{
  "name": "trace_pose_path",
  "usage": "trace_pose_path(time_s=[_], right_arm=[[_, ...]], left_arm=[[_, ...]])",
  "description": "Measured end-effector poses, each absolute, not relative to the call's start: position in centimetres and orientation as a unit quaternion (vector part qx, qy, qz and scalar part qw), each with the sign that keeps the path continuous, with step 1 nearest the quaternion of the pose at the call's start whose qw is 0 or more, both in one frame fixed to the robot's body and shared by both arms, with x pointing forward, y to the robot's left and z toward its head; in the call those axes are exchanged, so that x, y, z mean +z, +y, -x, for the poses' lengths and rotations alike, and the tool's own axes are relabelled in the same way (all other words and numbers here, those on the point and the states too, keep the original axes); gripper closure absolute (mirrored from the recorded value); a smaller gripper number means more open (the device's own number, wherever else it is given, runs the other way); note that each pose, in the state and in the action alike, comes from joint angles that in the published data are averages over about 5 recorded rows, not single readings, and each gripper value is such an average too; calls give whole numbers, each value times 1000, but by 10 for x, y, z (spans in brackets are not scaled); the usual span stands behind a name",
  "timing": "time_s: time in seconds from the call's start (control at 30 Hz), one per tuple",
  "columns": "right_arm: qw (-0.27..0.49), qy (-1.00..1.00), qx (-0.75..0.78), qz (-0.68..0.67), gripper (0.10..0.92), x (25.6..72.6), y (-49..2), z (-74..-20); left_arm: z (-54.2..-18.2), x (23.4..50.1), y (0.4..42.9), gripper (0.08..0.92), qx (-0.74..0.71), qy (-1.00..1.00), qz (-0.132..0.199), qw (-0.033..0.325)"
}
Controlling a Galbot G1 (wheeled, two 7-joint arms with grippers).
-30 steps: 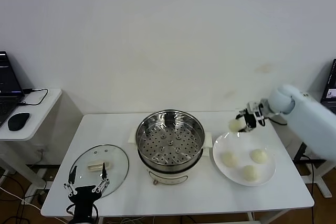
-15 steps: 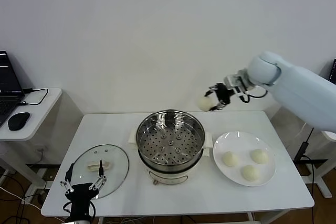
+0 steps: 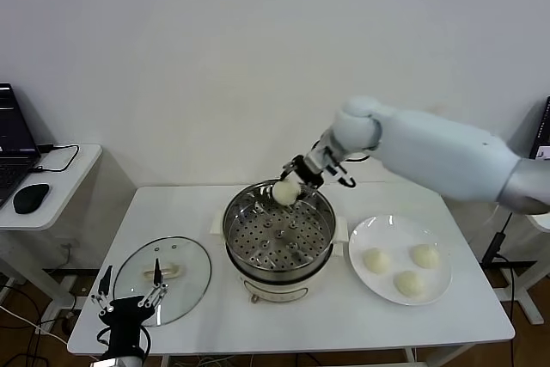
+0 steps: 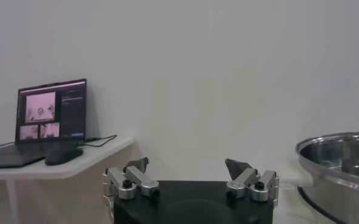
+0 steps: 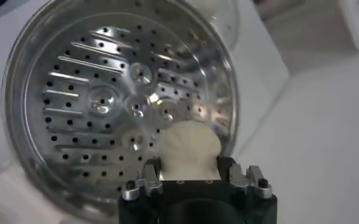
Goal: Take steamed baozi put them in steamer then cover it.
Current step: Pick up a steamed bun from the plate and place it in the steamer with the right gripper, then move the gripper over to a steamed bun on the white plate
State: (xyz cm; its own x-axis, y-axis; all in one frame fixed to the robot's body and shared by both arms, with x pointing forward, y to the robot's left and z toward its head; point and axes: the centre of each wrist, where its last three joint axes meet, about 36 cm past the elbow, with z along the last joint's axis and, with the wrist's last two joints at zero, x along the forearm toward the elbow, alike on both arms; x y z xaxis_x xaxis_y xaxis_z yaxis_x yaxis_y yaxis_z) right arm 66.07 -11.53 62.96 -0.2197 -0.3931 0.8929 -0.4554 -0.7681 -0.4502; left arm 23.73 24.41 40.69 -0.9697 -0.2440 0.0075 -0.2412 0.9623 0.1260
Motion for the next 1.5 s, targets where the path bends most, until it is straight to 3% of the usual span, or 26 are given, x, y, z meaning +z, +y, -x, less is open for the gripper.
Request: trace_pose_path(time_s=[0.57,0.9,1.2,1.5], right_arm=[[-29,-243,744,-622,433,582,-91,-673],[-36,-255,741,-621,220,581,-92,-680],[39,-356,714,-602,200,634,-127,-662],[153,-481,661,-554,200,667,-213,-618]], left_arm=[[-240,407,244,177,-59,-990,-127,8],[-241,412,241,177,-55,-990,-127,4],[-237,418,243,177,-59,-991,-122,6],[-236,428,242,177,-62,-992,-111,10]])
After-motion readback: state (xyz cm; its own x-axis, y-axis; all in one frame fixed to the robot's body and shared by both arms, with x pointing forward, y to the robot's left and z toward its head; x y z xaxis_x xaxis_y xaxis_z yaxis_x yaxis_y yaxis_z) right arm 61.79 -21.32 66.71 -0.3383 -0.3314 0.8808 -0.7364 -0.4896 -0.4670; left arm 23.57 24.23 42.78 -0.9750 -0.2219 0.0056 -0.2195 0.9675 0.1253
